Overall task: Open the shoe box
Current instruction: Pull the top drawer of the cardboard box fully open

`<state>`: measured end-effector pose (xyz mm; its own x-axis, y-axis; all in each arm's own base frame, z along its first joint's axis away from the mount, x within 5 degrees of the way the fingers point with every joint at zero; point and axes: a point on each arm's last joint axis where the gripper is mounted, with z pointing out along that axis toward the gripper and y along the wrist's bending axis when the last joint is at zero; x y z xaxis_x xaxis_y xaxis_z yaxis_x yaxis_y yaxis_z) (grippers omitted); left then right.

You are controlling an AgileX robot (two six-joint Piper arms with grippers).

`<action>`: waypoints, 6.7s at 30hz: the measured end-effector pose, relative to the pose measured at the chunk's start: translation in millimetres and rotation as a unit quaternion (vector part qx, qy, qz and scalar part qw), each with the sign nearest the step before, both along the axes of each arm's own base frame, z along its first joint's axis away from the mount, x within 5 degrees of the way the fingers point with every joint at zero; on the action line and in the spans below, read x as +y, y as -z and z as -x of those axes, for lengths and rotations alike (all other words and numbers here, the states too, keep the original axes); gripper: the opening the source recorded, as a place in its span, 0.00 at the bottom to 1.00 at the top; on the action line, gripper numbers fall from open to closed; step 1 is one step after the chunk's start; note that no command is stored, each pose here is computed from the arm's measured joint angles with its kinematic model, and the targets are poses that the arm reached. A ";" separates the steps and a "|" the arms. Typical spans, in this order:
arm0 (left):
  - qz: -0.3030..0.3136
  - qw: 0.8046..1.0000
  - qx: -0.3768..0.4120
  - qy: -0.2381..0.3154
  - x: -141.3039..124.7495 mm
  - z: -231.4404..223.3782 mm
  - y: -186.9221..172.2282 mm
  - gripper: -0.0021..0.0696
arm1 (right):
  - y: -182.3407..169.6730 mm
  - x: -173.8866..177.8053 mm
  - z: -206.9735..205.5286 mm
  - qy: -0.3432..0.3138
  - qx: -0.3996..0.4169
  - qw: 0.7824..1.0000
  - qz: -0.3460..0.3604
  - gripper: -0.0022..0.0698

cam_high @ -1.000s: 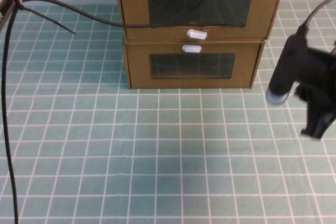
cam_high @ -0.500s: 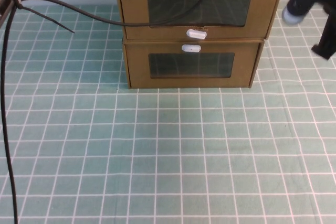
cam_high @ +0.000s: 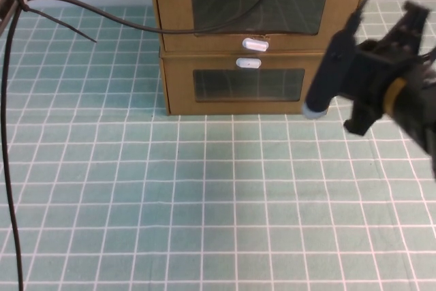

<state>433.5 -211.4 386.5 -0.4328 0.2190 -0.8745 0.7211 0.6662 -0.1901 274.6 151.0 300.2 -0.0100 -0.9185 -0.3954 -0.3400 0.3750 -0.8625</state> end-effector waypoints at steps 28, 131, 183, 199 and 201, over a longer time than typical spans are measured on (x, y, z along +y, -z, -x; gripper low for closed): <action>-0.019 1.000 -0.009 -0.004 2.0 -1.1 1.1 0.02 | 27.6 68.9 -61.2 -0.050 0.047 0.996 -0.065 0.44; -0.031 1.000 0.003 0.001 2.2 -0.5 3.8 0.02 | 37.5 100.2 74.7 -0.014 0.193 0.958 -0.213 0.60; -0.195 0.965 -0.023 -0.171 170.1 322.4 -84.2 0.02 | -74.7 -114.2 197.8 -0.043 0.084 0.925 -0.367 0.01; -0.106 0.960 -0.147 -0.215 184.0 353.7 20.5 0.02 | -62.0 -120.2 200.5 -0.033 0.090 0.926 -0.364 0.01; -0.109 0.960 -0.143 -0.213 183.0 351.3 28.2 0.02 | -62.0 -120.2 200.5 -0.033 0.090 0.926 -0.364 0.01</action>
<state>82.2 -28.4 358.3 -0.2738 0.2669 -0.9240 0.3754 0.9142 0.1528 74.1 30.8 362.1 -0.0892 -0.4099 -0.9077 -0.4963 0.8084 -0.3163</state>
